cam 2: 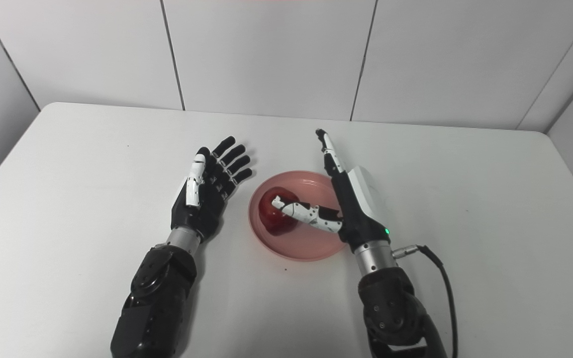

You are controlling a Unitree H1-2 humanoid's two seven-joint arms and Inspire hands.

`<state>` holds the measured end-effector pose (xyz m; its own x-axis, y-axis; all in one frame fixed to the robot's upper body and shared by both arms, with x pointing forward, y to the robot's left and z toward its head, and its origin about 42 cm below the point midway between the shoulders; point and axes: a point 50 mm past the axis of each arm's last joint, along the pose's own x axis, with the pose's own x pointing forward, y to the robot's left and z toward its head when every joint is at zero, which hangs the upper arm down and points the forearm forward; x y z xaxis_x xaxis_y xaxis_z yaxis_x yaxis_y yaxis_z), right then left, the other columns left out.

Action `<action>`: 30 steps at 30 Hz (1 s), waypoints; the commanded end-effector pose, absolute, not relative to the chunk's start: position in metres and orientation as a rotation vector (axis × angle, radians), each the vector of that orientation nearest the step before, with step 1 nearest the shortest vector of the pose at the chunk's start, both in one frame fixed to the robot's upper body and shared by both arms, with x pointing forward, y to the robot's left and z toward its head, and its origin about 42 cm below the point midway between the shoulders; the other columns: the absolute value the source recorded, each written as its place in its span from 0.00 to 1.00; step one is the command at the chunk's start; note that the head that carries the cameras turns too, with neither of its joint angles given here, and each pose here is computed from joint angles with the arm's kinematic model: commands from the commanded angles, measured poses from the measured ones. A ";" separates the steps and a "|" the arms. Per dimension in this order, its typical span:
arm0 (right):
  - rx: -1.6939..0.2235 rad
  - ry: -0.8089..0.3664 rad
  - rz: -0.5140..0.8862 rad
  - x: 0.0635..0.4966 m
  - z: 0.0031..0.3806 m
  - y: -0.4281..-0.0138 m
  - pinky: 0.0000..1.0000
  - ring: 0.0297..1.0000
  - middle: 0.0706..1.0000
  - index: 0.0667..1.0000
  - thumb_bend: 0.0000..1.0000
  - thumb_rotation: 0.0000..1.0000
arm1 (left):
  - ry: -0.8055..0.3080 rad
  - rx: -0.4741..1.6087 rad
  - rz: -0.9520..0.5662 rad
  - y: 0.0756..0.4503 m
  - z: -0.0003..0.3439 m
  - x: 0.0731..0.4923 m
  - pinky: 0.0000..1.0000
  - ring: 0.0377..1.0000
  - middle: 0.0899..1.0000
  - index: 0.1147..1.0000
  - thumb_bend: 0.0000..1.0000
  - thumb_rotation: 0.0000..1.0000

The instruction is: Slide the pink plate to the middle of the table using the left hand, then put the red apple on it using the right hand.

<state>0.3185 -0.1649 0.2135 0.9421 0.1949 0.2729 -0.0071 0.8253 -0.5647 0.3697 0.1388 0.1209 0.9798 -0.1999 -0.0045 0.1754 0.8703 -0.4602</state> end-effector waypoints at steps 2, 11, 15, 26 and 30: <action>-0.583 -0.416 0.028 0.321 0.234 -0.173 0.91 0.95 0.96 0.99 1.00 0.77 | 0.221 -0.468 -0.142 0.149 0.084 0.353 0.83 0.84 0.83 0.81 0.34 1.00; -0.565 -0.371 -0.103 0.324 0.218 -0.203 0.89 0.94 0.95 0.98 1.00 0.78 | 0.218 -0.463 -0.143 0.151 0.084 0.352 0.84 0.84 0.84 0.81 0.34 1.00; -0.549 -0.338 -0.136 0.325 0.209 -0.209 0.89 0.93 0.94 0.98 1.00 0.81 | 0.217 -0.465 -0.141 0.152 0.084 0.352 0.84 0.84 0.83 0.81 0.34 1.00; -0.490 -0.243 -0.207 0.320 0.181 -0.214 0.83 0.89 0.93 0.95 1.00 0.99 | 0.205 -0.463 -0.143 0.155 0.085 0.351 0.85 0.84 0.84 0.82 0.35 1.00; -0.456 -0.230 -0.212 0.319 0.173 -0.212 0.81 0.87 0.91 0.93 0.93 1.00 | 0.196 -0.460 -0.145 0.157 0.088 0.351 0.85 0.85 0.84 0.83 0.35 1.00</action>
